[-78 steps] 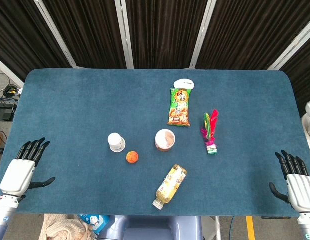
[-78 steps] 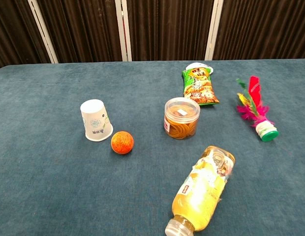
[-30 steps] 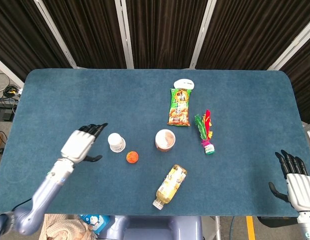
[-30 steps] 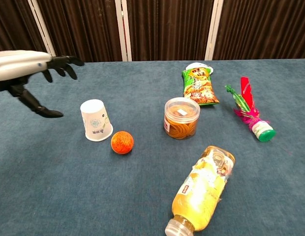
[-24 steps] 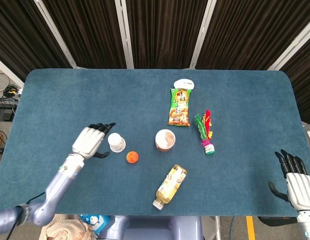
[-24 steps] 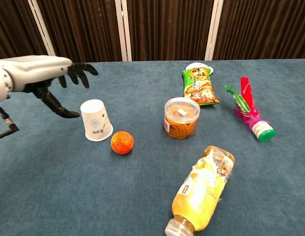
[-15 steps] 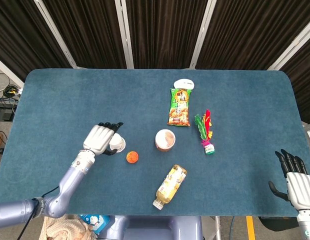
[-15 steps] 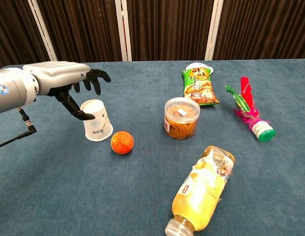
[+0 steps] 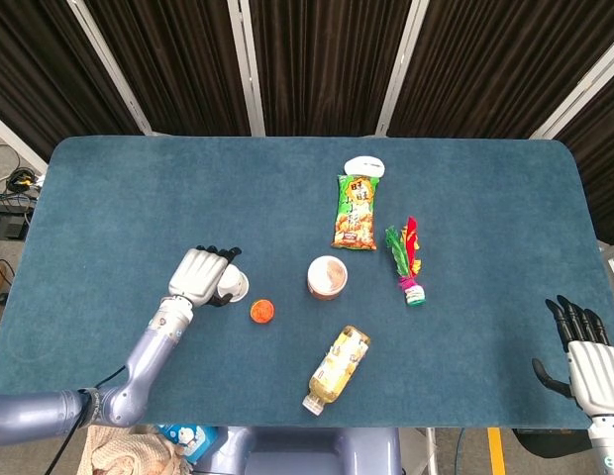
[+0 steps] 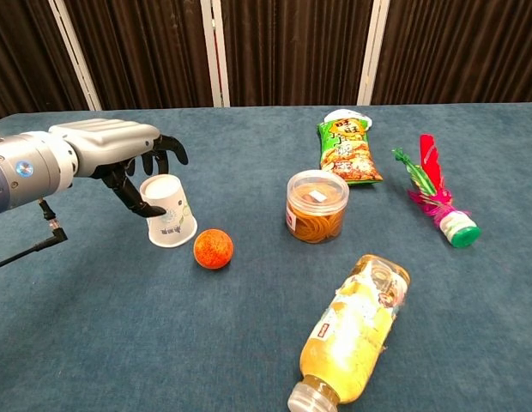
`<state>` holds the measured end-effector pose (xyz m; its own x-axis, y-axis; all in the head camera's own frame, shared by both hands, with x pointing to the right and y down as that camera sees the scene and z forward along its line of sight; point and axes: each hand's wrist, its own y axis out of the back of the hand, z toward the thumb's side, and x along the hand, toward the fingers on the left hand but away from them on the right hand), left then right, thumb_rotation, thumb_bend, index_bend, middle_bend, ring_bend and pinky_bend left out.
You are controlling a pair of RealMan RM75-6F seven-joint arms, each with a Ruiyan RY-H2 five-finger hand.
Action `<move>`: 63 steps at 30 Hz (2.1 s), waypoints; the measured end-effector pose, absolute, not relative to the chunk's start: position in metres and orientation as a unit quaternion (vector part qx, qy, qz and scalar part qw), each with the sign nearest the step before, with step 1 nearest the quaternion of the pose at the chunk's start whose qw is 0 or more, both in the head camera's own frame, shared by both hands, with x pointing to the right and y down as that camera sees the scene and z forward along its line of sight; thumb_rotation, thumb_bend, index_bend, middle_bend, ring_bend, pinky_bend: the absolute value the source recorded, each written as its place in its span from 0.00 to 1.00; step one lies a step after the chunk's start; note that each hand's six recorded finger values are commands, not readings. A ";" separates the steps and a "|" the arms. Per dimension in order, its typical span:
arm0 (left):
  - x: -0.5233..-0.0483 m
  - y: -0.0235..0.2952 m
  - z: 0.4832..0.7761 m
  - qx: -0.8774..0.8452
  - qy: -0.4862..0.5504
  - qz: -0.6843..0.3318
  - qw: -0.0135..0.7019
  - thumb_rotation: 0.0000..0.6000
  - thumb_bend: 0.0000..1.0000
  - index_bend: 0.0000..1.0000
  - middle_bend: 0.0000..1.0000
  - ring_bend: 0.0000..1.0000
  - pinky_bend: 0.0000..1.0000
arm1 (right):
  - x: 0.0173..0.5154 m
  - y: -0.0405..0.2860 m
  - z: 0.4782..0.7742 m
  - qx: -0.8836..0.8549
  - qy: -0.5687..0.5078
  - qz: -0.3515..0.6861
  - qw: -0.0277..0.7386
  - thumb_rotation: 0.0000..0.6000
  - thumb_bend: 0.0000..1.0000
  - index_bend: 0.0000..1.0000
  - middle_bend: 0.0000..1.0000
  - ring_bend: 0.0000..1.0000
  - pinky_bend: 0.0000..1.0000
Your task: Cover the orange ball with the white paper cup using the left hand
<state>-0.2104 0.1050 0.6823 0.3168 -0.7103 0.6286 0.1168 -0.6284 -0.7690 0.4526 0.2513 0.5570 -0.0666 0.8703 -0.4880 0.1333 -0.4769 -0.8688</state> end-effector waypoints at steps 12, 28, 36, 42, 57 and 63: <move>-0.208 0.107 0.680 -0.723 0.219 -0.533 0.381 1.00 0.29 0.31 0.46 0.38 0.42 | 0.453 0.251 0.557 -0.610 -0.412 0.604 0.305 1.00 0.35 0.00 0.00 0.00 0.03; -0.188 0.104 0.621 -0.761 0.252 -0.459 0.383 1.00 0.29 0.30 0.45 0.38 0.42 | 0.453 0.251 0.556 -0.609 -0.412 0.605 0.307 1.00 0.35 0.00 0.00 0.00 0.03; -0.170 0.126 0.622 -0.784 0.228 -0.440 0.374 1.00 0.28 0.29 0.45 0.38 0.42 | 0.453 0.251 0.557 -0.609 -0.413 0.605 0.306 1.00 0.35 0.00 0.00 0.00 0.03; -0.164 0.135 0.629 -0.788 0.219 -0.441 0.370 1.00 0.28 0.29 0.45 0.38 0.42 | 0.453 0.251 0.556 -0.609 -0.413 0.604 0.305 1.00 0.35 0.00 0.00 0.00 0.03; -0.174 0.137 0.647 -0.775 0.210 -0.470 0.366 1.00 0.25 0.23 0.36 0.31 0.34 | 0.453 0.251 0.557 -0.609 -0.412 0.605 0.304 1.00 0.35 0.00 0.00 0.00 0.03; -0.178 0.141 0.655 -0.776 0.197 -0.480 0.359 1.00 0.18 0.13 0.17 0.15 0.19 | 0.453 0.251 0.557 -0.609 -0.413 0.605 0.304 1.00 0.35 0.00 0.00 0.00 0.03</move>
<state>-0.1781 0.1409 0.6546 0.4608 -0.6505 0.6037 0.0387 -0.6649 -0.7459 0.4533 0.2511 0.5565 -0.0732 0.8707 -0.4864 0.1343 -0.4747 -0.8699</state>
